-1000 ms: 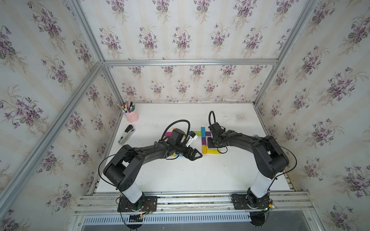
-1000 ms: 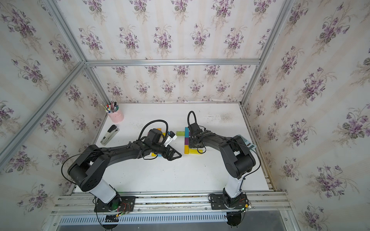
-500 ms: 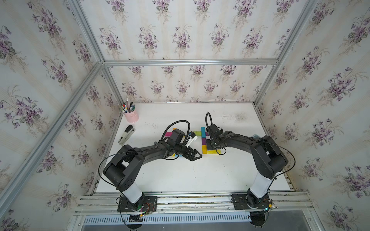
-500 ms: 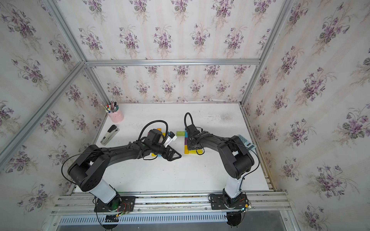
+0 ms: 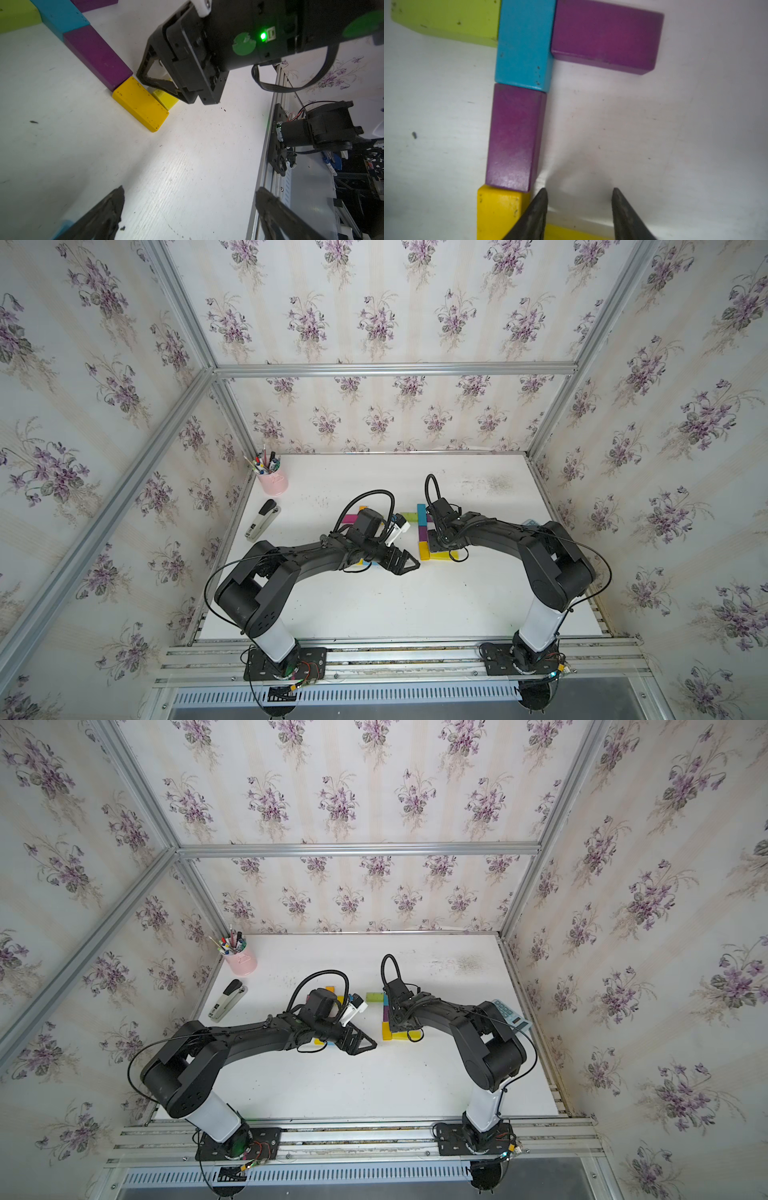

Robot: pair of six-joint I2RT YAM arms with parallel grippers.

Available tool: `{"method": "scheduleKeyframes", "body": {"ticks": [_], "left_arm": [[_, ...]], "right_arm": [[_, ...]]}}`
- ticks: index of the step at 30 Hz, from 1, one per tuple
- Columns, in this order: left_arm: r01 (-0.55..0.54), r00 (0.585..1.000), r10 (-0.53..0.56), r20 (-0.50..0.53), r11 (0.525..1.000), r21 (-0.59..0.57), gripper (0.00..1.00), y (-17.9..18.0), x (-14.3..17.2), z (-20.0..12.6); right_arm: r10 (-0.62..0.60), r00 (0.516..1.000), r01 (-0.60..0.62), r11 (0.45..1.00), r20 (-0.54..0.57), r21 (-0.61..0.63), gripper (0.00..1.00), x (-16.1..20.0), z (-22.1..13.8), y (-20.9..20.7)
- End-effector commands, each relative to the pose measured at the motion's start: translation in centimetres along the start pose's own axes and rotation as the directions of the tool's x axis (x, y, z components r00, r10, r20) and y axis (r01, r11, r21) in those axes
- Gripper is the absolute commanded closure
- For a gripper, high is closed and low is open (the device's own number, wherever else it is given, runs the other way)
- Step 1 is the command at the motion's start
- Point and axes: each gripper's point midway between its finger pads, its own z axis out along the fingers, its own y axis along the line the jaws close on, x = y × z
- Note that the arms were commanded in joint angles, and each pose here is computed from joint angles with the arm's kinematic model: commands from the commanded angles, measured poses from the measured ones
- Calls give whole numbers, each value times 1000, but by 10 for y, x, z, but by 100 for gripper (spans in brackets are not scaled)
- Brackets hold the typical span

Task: Assemble the letter t with building blocks
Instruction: Assemble the building block at the center of the board, then adjust the building block at the center of the board.

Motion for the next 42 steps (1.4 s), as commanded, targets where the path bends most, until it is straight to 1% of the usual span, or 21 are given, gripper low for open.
{"method": "scheduleKeyframes", "body": {"ticks": [1,8,13,17,21,23,24,26,28,30,32,33,36,39,41,42], "left_arm": [[-20,1000,20,15,1000,8,0,-2,-6,0],[-22,1000,22,21,1000,2,1,-2,-8,0],[8,1000,-8,11,998,-56,0,10,-6,2],[56,998,-56,7,992,-117,0,23,-4,4],[103,995,-103,8,982,-157,3,34,-5,9],[111,994,-111,8,980,-162,9,36,-7,12],[115,993,-116,8,979,-166,13,36,-8,13],[130,991,-132,1,977,-169,24,38,-10,17],[137,990,-140,-7,978,-160,39,37,-14,21],[150,988,-153,-8,975,-163,51,38,-17,25],[161,986,-165,-12,972,-172,55,39,-18,27],[166,985,-172,-14,968,-186,60,42,-18,28],[189,980,-197,-12,958,-217,71,48,-17,31],[208,976,-217,-12,949,-235,76,52,-18,35],[213,975,-223,-15,947,-242,79,52,-18,38],[214,974,-225,-16,945,-248,79,52,-19,40]], "right_arm": [[-3,1000,3,1000,-8,22,52,1,-1,-4],[0,1000,0,1000,-12,17,54,6,-3,-4],[1,1000,-1,1000,-10,13,53,6,-4,-4],[-2,1000,2,1000,-16,6,53,7,-3,-3],[1,1000,-1,1000,-14,7,53,8,-4,-4],[2,1000,-2,1000,-10,16,52,8,-3,-5],[1,1000,-1,1000,-10,18,52,7,-3,-5],[4,1000,-4,1000,-4,29,52,5,-3,-7],[14,1000,-14,999,21,44,51,-1,-7,-9],[21,998,-25,998,60,53,50,-10,-14,-11],[36,993,-43,997,110,60,49,-21,-26,-14],[42,990,-50,997,135,58,49,-26,-33,-14],[70,978,-77,997,197,26,48,-37,-51,-16],[88,972,-90,996,216,-4,47,-37,-62,-19],[120,969,-123,992,216,-1,46,-35,-61,-34],[123,969,-124,992,216,-10,46,-32,-61,-36]]}}
